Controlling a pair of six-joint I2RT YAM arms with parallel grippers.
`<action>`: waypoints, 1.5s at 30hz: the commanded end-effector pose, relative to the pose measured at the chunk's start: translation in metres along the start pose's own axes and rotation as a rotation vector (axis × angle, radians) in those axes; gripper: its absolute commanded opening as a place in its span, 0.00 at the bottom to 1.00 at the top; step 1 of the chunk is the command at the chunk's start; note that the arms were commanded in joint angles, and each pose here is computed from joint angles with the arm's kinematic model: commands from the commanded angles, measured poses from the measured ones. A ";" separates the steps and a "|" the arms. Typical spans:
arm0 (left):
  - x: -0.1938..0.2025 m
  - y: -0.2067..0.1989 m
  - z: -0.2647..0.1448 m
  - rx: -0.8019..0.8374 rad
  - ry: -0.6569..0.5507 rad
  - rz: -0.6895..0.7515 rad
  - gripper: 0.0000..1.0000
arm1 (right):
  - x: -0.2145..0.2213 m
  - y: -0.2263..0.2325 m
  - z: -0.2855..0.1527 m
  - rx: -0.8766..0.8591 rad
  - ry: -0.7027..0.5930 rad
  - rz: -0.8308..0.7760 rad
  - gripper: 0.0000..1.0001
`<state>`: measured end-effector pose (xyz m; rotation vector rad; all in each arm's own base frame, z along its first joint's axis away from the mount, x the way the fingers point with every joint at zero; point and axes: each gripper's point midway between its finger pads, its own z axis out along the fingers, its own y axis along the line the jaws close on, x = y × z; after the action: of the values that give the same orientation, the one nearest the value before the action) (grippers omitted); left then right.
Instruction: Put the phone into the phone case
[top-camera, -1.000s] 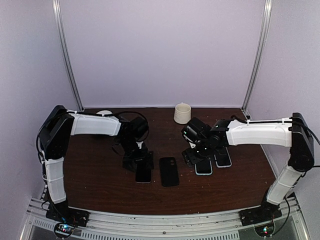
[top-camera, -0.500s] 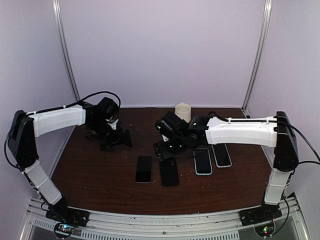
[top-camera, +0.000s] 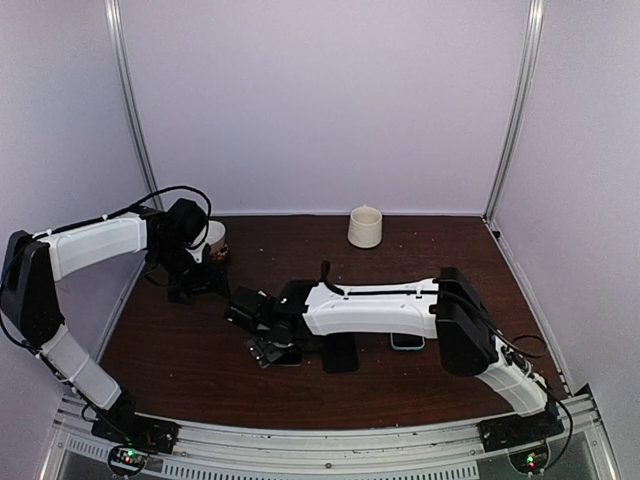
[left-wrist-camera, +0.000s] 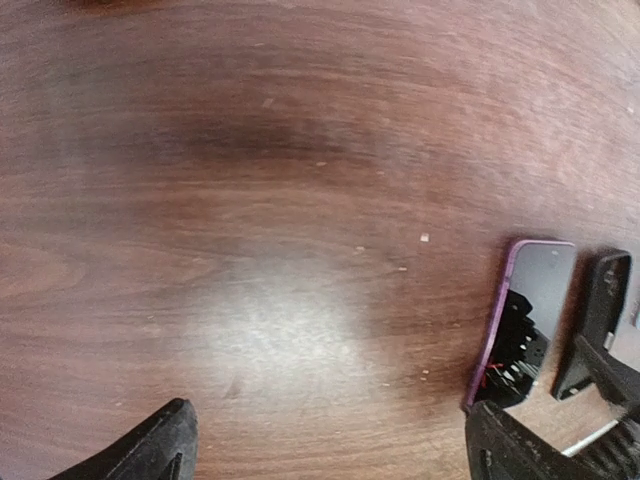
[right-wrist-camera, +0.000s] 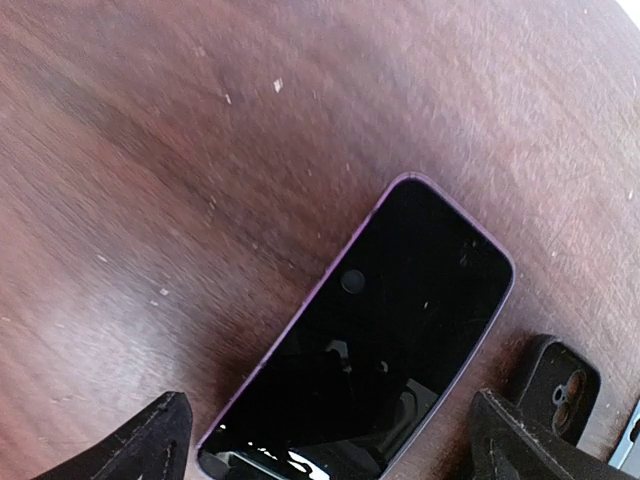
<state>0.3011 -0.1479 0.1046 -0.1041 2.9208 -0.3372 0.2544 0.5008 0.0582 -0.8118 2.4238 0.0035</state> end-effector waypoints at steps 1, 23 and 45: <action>-0.006 -0.016 -0.003 0.099 -0.014 0.030 0.98 | 0.005 -0.007 0.003 0.063 0.034 -0.017 0.99; -0.007 -0.005 0.011 0.134 0.028 -0.039 0.97 | 0.052 -0.017 0.002 -0.172 0.263 0.100 0.99; -0.006 -0.006 0.015 0.189 0.053 -0.071 0.97 | 0.025 -0.034 0.052 -0.090 0.278 0.192 0.91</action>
<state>0.3055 -0.1559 0.0933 -0.1628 2.9434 -0.5995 0.2837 0.4766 0.0264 -0.6890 2.7310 0.1358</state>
